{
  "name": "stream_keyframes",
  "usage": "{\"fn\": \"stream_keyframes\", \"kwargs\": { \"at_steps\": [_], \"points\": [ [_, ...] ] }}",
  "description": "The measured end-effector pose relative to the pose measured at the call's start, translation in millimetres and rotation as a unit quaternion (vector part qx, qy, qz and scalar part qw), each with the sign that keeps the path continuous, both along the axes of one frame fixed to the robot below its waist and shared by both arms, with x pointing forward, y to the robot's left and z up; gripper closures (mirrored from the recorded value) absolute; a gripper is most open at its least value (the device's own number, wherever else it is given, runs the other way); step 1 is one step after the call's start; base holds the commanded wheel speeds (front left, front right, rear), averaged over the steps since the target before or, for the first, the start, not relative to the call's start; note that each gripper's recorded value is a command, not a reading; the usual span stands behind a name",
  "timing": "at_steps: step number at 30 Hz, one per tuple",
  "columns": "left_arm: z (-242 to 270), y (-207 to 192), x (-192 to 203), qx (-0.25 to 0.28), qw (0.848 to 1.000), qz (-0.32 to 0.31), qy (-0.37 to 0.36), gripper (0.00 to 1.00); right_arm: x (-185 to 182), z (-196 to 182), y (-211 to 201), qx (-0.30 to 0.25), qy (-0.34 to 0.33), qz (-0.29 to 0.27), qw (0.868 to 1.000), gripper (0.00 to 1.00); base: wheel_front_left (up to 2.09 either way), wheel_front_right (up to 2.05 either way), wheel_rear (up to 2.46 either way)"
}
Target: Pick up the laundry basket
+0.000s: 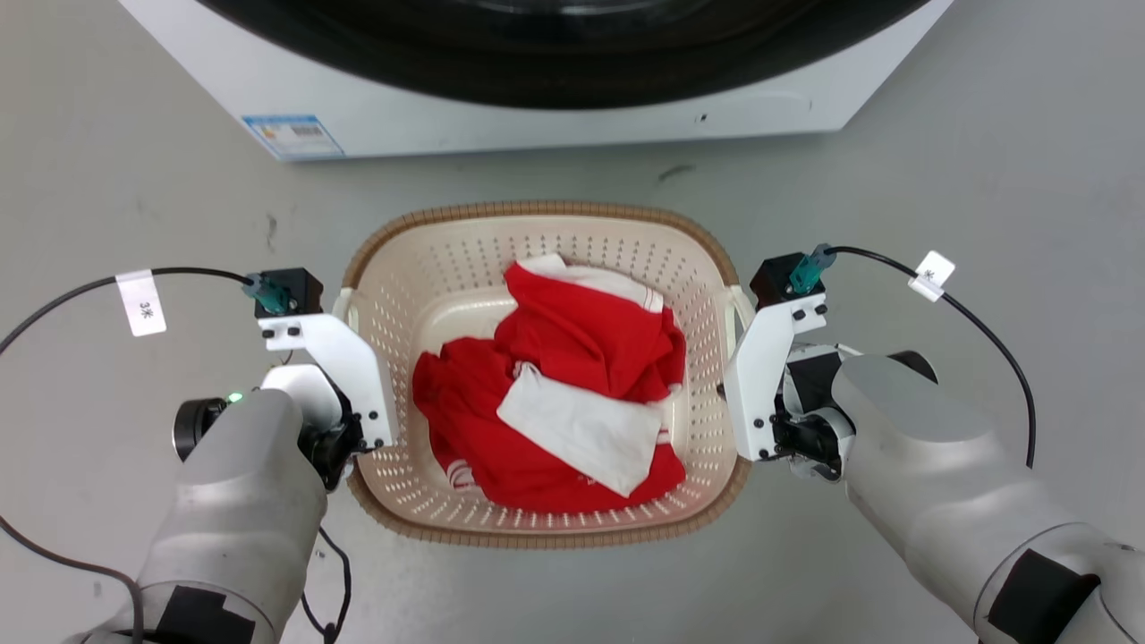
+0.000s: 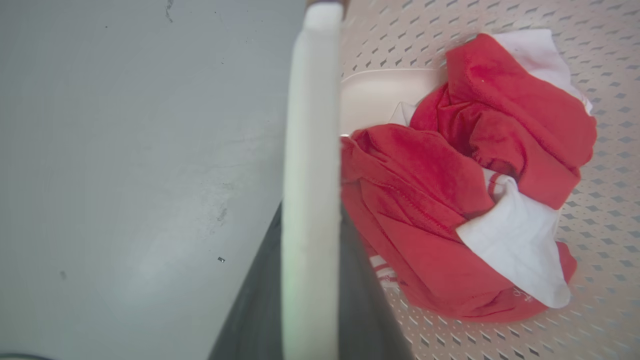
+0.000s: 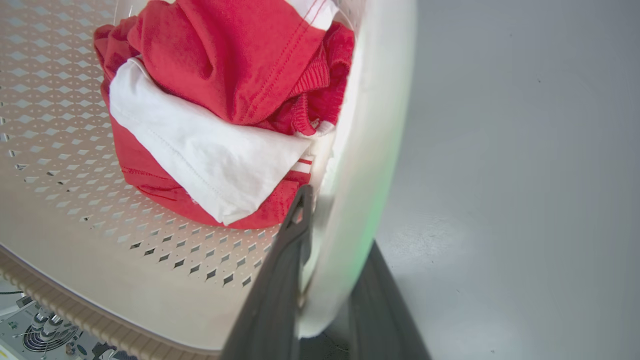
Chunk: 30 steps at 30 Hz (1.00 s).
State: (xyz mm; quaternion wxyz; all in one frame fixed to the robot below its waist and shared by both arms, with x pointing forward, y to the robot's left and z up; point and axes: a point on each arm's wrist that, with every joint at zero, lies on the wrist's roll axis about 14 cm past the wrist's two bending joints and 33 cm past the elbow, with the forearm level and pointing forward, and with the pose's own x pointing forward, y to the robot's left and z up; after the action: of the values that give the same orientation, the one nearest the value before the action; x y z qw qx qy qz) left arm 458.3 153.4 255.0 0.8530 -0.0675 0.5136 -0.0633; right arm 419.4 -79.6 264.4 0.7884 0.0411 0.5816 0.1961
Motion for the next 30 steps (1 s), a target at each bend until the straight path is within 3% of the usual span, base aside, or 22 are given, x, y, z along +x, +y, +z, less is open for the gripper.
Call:
{"fn": "stream_keyframes", "kwargs": {
  "at_steps": [10, 30],
  "points": [
    [44, -12, -17, -0.010, 1.000, -0.014, 0.011, 1.00, -25, 42, -9, -0.011, 0.035, -0.003, 0.999, 1.00, 0.00, 0.00, 0.00],
    [106, -21, -64, -0.017, 0.999, -0.031, 0.004, 1.00, -64, 102, -24, -0.031, 0.014, -0.001, 0.999, 1.00, 0.00, 0.00, 0.00]
  ]
}}
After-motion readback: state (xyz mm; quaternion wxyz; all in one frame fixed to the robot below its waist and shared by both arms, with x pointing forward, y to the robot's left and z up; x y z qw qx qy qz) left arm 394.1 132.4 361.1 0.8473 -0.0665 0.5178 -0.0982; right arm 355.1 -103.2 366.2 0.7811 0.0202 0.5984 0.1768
